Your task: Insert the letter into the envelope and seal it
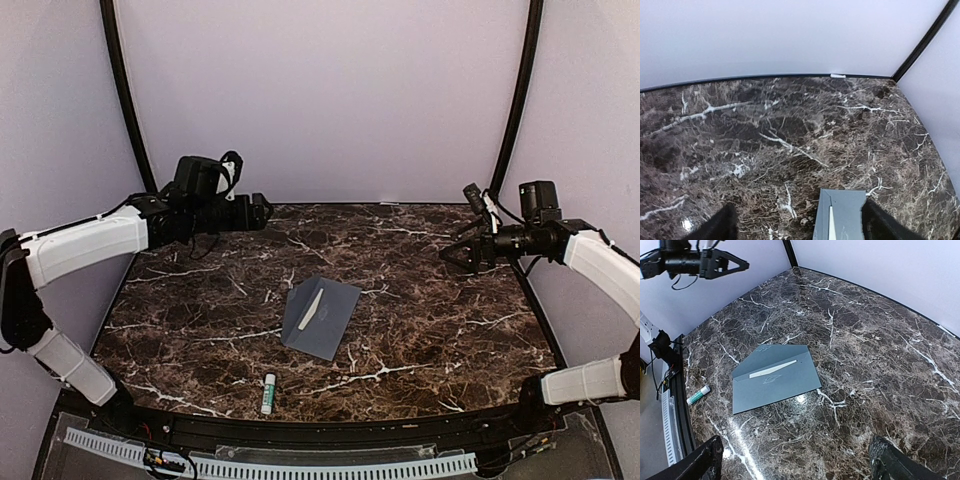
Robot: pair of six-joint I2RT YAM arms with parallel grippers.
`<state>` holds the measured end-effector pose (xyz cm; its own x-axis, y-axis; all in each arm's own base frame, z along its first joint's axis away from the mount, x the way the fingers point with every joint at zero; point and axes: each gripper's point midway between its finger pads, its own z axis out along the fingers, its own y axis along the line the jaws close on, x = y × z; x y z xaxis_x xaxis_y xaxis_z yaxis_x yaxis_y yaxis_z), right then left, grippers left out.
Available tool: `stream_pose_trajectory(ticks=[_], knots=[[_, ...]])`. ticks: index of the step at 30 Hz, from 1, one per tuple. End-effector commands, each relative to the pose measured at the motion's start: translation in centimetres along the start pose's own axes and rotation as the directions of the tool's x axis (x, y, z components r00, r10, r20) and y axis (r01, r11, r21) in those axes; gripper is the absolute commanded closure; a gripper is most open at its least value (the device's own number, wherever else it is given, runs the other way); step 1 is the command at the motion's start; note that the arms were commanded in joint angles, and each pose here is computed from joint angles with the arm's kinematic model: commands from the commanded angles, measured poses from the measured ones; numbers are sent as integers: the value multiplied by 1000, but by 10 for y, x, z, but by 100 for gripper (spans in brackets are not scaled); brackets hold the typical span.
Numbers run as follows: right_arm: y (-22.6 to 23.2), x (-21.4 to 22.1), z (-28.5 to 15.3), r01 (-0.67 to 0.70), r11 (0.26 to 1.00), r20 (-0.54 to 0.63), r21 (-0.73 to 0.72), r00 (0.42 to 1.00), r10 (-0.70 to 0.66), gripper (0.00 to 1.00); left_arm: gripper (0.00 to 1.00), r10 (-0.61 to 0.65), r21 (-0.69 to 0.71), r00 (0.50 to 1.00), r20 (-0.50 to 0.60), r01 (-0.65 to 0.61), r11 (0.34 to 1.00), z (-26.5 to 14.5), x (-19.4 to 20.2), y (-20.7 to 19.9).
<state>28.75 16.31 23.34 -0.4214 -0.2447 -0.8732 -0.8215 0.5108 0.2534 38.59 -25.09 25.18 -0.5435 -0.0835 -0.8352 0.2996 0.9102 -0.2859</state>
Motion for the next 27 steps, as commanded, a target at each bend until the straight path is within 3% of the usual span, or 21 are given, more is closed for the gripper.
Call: stream_pose_trajectory(ticks=[1, 3, 6, 10, 23, 27], knots=[[3, -2, -2, 21, 1000, 11, -8, 1000, -21, 3, 42, 93, 261, 958, -272, -19, 965, 46, 61, -13], [4, 0, -2, 17, 1000, 4, -18, 1000, -17, 5, 56, 112, 353, 929, -354, 22, 935, 61, 64, -31], [5, 2, -2, 26, 999, -3, -22, 1000, -26, 6, 61, 127, 357, 801, -584, 113, 927, 69, 109, -34], [4, 3, -2, 37, 999, -8, -16, 999, -37, 7, 62, 146, 338, 722, -676, 129, 932, 78, 140, -35], [5, 7, 0, 36, 999, -25, -34, 999, -37, 9, 66, 83, 213, 650, -755, 124, 969, 106, 184, -35], [6, 7, 0, 41, 999, -24, -33, 999, -42, 9, 77, 65, 174, 647, -760, 106, 979, 112, 183, -30]])
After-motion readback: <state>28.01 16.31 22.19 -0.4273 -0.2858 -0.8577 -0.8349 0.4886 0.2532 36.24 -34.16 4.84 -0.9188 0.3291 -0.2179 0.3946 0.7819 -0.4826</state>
